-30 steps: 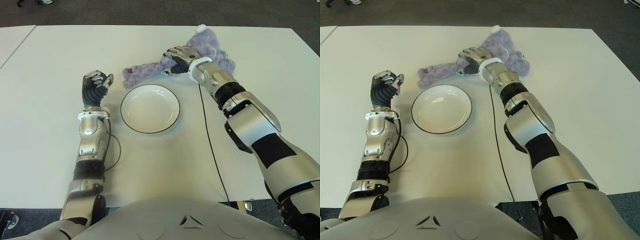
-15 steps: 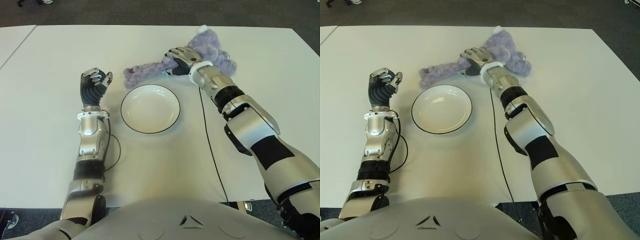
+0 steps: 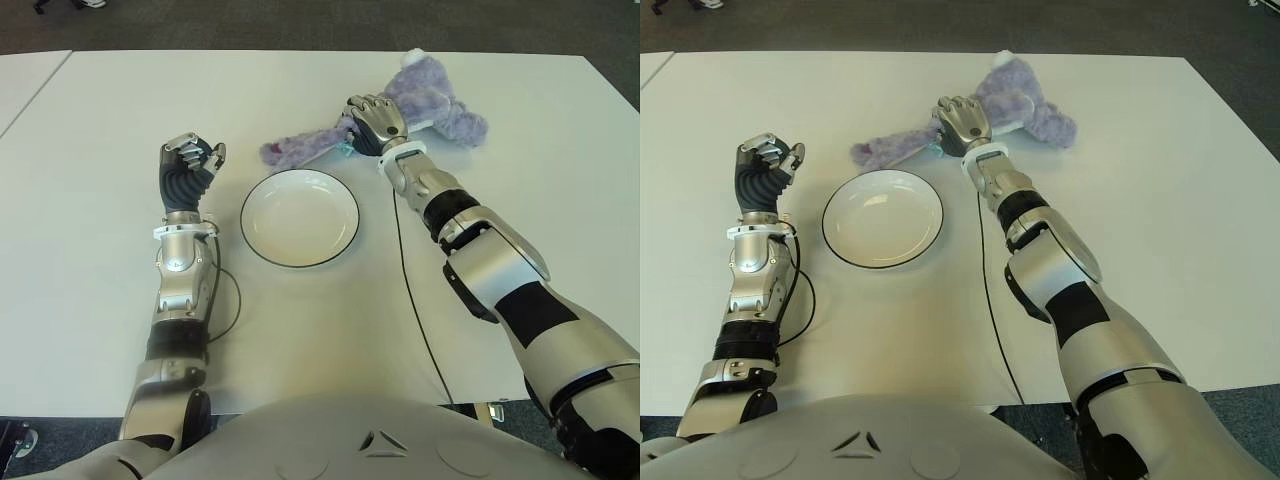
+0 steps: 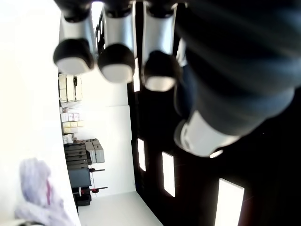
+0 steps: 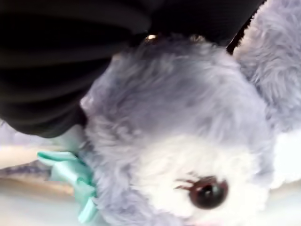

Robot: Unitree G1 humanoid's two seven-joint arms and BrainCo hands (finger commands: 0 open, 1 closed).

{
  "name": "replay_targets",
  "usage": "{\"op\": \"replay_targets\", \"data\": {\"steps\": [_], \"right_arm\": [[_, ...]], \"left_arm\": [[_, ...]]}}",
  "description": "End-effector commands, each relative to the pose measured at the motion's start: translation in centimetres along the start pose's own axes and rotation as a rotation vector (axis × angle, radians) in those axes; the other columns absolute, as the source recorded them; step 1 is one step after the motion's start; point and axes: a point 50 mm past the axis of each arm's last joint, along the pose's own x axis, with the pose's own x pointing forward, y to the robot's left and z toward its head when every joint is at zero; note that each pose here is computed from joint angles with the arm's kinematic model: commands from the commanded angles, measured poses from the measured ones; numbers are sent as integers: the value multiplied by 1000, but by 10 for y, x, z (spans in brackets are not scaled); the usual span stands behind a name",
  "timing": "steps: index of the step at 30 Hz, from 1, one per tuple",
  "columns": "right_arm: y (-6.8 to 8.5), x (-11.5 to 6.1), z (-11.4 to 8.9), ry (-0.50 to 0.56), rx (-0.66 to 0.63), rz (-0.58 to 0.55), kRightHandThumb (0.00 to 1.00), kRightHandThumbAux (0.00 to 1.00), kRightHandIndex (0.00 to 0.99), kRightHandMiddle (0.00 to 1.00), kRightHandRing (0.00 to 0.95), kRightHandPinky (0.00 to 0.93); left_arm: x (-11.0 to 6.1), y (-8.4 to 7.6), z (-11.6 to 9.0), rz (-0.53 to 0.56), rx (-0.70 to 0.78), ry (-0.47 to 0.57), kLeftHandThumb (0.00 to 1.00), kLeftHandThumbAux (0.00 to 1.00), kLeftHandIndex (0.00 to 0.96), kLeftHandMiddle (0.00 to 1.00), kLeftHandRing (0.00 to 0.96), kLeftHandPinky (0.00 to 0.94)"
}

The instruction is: Put the doll into the plate.

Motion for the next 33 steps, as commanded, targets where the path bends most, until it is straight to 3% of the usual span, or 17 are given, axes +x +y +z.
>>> {"op": "replay_targets", "data": {"steps": [1, 3, 8, 18, 25, 33], "right_arm": [[25, -17, -7, 63, 43, 23, 984, 683, 454, 331, 388, 446], [25, -17, -7, 66, 43, 13, 991, 684, 456, 380, 397, 446], [26, -19, -9, 75, 38, -3, 999, 670, 469, 394, 469, 468], [25, -20, -11, 81, 68, -36, 1000, 673, 447, 404, 432, 473], [25, -21, -13, 122, 156, -34, 1000, 666, 486, 471, 400, 510], [26, -20, -14, 160, 224, -17, 1000, 668, 448, 474, 412, 481]], "left_arm": [[-52, 13, -47, 33, 40, 235, 386, 837, 834, 895, 897, 876], [-52, 13, -47, 33, 42, 233, 386, 837, 834, 896, 896, 875], [-52, 13, -46, 31, 49, 230, 389, 835, 836, 895, 896, 873], [-52, 13, -45, 30, 50, 219, 394, 831, 841, 895, 897, 873], [-51, 13, -45, 31, 52, 219, 395, 827, 842, 894, 895, 871], [-51, 13, -44, 28, 51, 216, 401, 827, 838, 893, 894, 872]]}}
